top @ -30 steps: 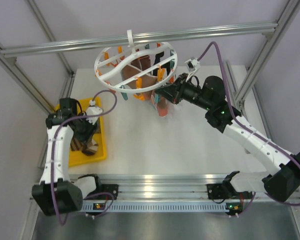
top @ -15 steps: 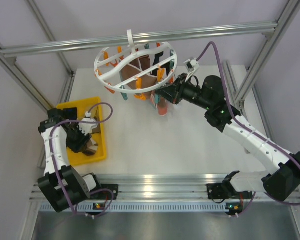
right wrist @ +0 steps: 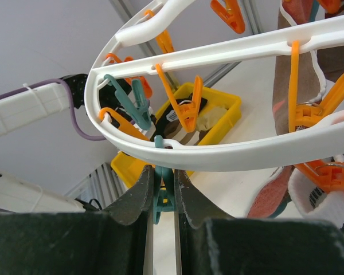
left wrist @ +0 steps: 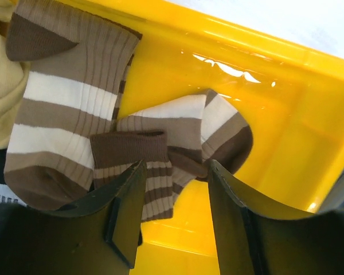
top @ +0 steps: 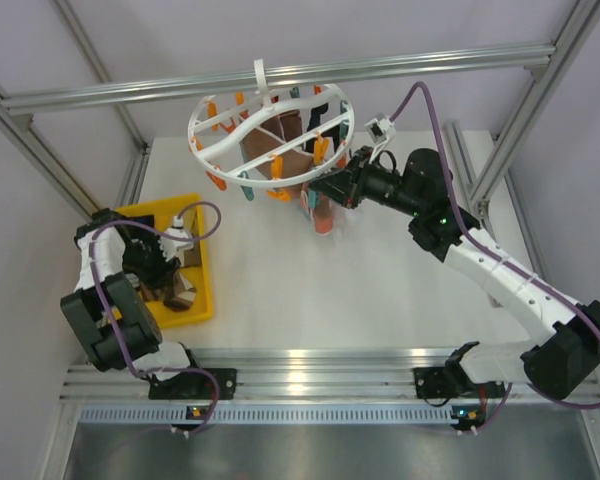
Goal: Clip the socks to the hanger
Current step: Pick up the sock from the bin.
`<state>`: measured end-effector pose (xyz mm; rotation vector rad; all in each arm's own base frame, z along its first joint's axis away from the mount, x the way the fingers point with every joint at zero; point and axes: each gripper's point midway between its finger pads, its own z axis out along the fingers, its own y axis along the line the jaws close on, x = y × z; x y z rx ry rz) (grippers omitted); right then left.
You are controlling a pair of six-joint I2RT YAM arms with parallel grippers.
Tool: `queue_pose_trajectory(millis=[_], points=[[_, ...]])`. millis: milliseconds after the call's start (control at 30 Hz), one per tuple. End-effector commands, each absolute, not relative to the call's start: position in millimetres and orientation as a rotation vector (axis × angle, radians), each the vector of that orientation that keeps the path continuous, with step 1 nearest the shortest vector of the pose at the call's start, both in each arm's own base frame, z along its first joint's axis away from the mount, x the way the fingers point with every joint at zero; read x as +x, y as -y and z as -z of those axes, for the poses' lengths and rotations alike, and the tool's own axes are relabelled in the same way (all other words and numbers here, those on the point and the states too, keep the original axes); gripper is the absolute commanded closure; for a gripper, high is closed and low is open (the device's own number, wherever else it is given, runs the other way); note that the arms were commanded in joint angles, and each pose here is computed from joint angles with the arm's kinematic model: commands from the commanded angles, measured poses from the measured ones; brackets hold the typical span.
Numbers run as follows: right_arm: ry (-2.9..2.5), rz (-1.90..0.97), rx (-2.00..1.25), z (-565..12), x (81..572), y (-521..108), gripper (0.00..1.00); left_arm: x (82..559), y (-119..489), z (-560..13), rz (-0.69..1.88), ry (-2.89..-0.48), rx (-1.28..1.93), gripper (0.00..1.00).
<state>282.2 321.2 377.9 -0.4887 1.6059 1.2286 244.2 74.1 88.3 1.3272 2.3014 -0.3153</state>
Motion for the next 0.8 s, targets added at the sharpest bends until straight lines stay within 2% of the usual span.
queue_pose_trajectory(millis=[0, 233, 433, 533, 667, 700, 767], points=[[-1.613, -1.258, -0.525, -379, 279, -323, 1.00, 263, -80, -86, 0.263, -2.193, 1.400, 0.48], [-1.610, -1.260, -0.531, -376, 281, -323, 1.00, 276, -106, -55, 0.138, -2.217, 1.485, 0.49], [-1.636, -1.254, -0.514, -367, 286, -322, 1.00, 280, -110, -33, 0.170, -2.216, 1.517, 0.52], [-1.639, -1.251, -0.514, -365, 287, -322, 1.00, 281, -107, -27, 0.193, -2.203, 1.512, 0.61], [-1.642, -1.250, -0.510, -365, 288, -322, 1.00, 281, -100, -31, 0.228, -2.178, 1.499, 0.81], [-1.643, -1.246, -0.508, -364, 289, -322, 1.00, 281, -99, -35, 0.235, -2.173, 1.495, 0.89], [-1.643, -1.245, -0.507, -364, 290, -322, 1.00, 277, -91, -48, 0.267, -2.155, 1.477, 0.94]])
